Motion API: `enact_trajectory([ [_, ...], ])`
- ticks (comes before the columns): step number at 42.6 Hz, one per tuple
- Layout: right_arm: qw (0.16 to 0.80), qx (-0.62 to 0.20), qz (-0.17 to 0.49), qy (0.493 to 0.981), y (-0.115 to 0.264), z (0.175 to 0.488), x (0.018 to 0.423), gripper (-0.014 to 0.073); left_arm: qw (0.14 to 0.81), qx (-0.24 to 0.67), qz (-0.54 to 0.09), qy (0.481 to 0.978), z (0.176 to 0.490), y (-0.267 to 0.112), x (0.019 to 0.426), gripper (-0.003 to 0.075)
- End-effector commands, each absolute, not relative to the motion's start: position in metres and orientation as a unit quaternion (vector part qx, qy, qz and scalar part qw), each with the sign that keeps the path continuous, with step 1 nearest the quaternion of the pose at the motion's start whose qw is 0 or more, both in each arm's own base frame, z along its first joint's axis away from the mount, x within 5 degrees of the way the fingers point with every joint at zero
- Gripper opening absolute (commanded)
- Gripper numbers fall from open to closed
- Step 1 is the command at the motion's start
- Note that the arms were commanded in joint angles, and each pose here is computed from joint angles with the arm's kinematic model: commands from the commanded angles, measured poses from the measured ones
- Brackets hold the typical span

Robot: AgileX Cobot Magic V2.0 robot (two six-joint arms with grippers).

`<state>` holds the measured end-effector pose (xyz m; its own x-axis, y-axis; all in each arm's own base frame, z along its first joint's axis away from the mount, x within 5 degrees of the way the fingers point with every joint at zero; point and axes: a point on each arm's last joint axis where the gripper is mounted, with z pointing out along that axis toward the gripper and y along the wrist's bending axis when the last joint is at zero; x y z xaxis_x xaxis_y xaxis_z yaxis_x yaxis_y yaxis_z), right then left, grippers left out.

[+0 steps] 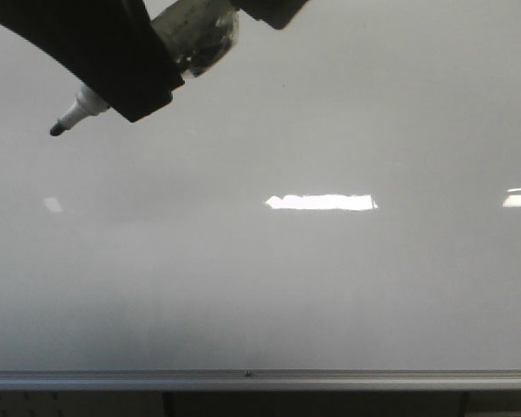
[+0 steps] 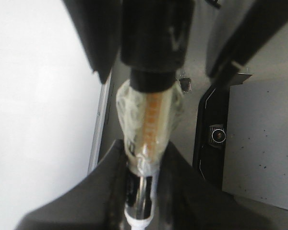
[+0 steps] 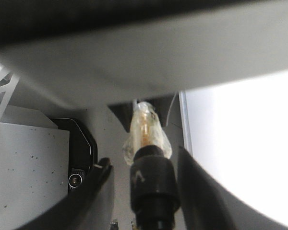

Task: Write number 1 on whiteboard

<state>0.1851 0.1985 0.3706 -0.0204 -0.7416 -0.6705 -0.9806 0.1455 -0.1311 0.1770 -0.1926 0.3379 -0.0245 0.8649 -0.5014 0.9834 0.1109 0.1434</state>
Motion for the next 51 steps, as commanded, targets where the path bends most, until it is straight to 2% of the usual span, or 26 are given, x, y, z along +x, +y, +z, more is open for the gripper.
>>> enact_trajectory([
  [1,0.355,-0.61,0.199,0.68,0.197,0.39,0.182,0.0283,0.286,0.646,-0.134,0.694,0.357,-0.194,0.174,-0.002],
  [6,0.355,-0.608,0.205,0.68,0.197,0.39,0.181,0.0213,0.286,0.646,-0.134,0.694,0.357,-0.194,0.174,-0.002],
  [16,0.355,-0.606,0.211,0.68,0.198,0.391,0.181,0.0,0.287,0.646,-0.134,0.694,0.357,-0.194,0.174,-0.0019],
  [19,0.355,-0.606,0.211,0.68,0.198,0.391,0.181,-0.0034,0.287,0.646,-0.134,0.694,0.357,-0.194,0.174,0.0005],
  [22,0.354,-0.606,0.211,0.68,0.198,0.391,0.181,-0.004,0.287,0.646,-0.134,0.694,0.357,-0.194,0.174,0.0083],
  [30,0.351,-0.6,0.207,0.688,0.197,0.39,0.181,-0.004,0.289,0.646,-0.133,0.694,0.357,-0.194,0.174,0.0498],
  [34,0.343,-0.593,0.183,0.705,0.192,0.388,0.184,-0.004,0.294,0.637,-0.129,0.701,0.36,-0.189,0.176,0.0602],
  [44,0.3,-0.526,0.069,0.792,0.166,0.389,0.192,-0.004,0.328,0.544,-0.123,0.762,0.377,-0.153,0.185,0.0607],
  [51,0.316,-0.373,0.006,0.872,0.133,0.401,0.19,-0.004,0.352,0.455,-0.112,0.81,0.388,-0.118,0.189,0.0607],
])
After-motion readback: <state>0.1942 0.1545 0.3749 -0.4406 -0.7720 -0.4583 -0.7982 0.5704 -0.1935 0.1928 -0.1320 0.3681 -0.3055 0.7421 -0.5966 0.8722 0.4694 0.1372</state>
